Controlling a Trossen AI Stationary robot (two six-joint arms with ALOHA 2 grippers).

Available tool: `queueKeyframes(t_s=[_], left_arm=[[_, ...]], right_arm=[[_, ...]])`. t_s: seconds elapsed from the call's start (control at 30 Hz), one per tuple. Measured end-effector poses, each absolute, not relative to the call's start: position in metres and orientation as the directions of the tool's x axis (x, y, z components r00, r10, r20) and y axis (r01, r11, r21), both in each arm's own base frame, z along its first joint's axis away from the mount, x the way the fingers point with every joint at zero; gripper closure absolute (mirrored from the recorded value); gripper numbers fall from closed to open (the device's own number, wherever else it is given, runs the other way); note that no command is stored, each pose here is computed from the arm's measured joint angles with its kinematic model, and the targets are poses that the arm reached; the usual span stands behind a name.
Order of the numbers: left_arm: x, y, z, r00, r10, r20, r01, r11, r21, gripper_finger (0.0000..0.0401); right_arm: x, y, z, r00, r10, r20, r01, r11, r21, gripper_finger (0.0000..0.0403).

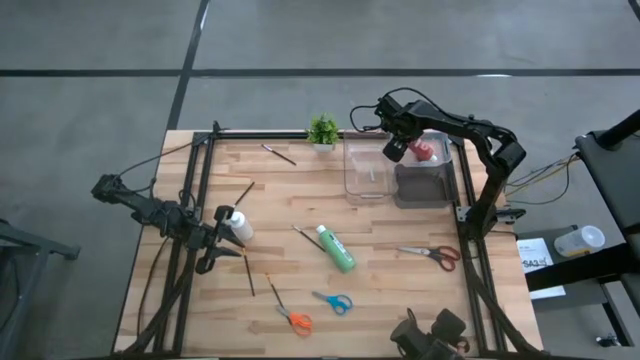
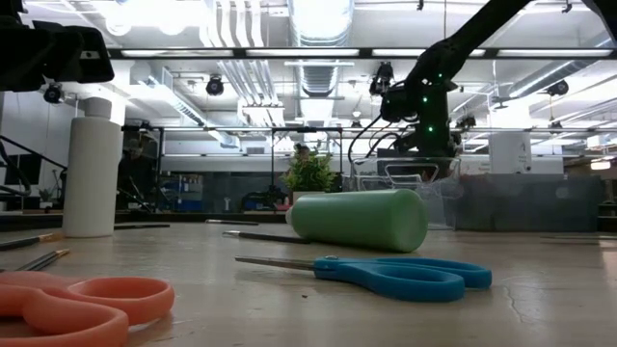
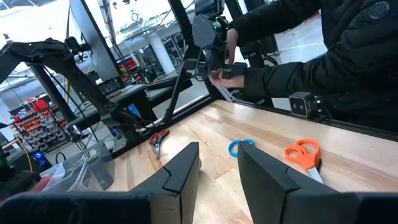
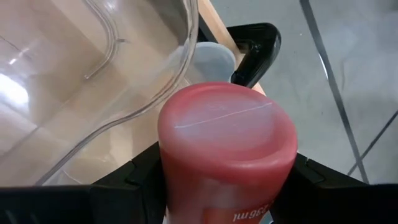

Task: Pick & Place Paint Supplies
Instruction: Put the red paint bottle into the right transparent bin

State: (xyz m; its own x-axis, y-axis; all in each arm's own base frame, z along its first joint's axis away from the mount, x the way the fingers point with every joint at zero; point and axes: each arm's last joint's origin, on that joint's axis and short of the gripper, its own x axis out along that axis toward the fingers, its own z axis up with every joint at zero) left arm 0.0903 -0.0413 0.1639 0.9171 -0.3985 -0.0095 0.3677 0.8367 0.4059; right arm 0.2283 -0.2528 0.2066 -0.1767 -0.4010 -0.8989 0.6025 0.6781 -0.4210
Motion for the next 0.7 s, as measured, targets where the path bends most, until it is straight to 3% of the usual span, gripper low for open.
queueKeyframes(t_s=[0.43, 0.7], left_arm=[[0.0903, -0.0413, 0.1639, 0.917, -0.398, -0.010, 0.368, 0.837, 0.406, 0.0283], [0.0903, -0.0413, 0.1639, 0.917, -0.399, -0.010, 0.368, 0.837, 0.406, 0.0283]], right_arm=[[0.2279, -0.2528, 0.2060, -0.174, -0.396, -0.902, 0.610, 0.676, -0.414, 0.0201], [0.2283, -0.2524, 0.2053, -0.157, -0.383, -0.910, 0.621, 0.679, -0.393, 0.0136]])
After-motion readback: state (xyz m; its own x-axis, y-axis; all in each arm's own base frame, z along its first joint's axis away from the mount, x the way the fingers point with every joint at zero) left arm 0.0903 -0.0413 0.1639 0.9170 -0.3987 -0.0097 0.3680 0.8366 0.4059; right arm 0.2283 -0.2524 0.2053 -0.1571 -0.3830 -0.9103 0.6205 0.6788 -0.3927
